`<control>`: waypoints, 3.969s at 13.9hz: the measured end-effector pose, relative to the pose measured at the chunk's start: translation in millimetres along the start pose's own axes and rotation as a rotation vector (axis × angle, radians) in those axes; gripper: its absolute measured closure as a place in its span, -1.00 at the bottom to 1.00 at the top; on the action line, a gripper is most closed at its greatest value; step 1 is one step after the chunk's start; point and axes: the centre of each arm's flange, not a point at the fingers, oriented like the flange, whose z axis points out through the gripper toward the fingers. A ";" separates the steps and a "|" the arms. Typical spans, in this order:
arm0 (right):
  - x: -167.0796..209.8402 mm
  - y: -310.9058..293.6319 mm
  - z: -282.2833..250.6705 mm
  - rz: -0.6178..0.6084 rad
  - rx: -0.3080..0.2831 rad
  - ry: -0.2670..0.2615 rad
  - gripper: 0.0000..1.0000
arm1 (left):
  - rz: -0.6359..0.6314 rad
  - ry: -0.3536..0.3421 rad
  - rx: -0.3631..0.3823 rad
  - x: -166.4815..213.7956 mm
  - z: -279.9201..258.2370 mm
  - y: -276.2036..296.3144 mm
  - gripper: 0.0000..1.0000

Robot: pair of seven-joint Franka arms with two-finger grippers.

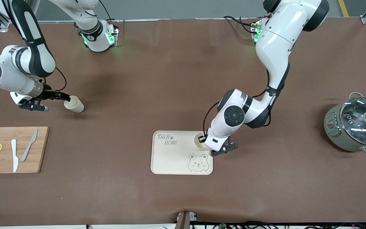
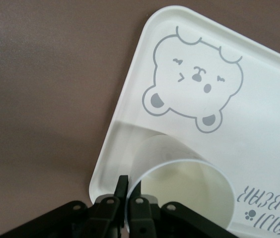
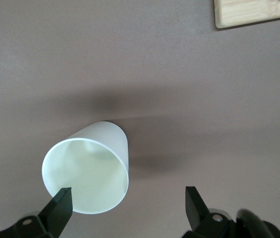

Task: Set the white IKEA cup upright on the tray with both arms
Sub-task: 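Carry the cup with the left gripper while the right gripper reaches the other cup, then lower the cup onto the tray and open the left gripper, then withdraw the left gripper while the right gripper grasps the other cup, then carry the second cup with the right gripper to the tray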

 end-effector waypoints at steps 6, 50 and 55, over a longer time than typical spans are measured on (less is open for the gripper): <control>2.4 0.9 30.6 0.001 0.001 -0.017 -0.96 | 0.000 0.036 -0.038 8.9 -26.3 9.6 -0.33; 96.1 -474.7 -39.4 0.188 0.068 -0.032 0.93 | 0.346 0.098 0.186 -16.4 -461.5 -264.8 -1.00; 97.4 -494.2 -1.4 0.214 0.089 -0.001 0.93 | 0.316 0.104 0.183 -15.3 -462.7 -264.2 -1.00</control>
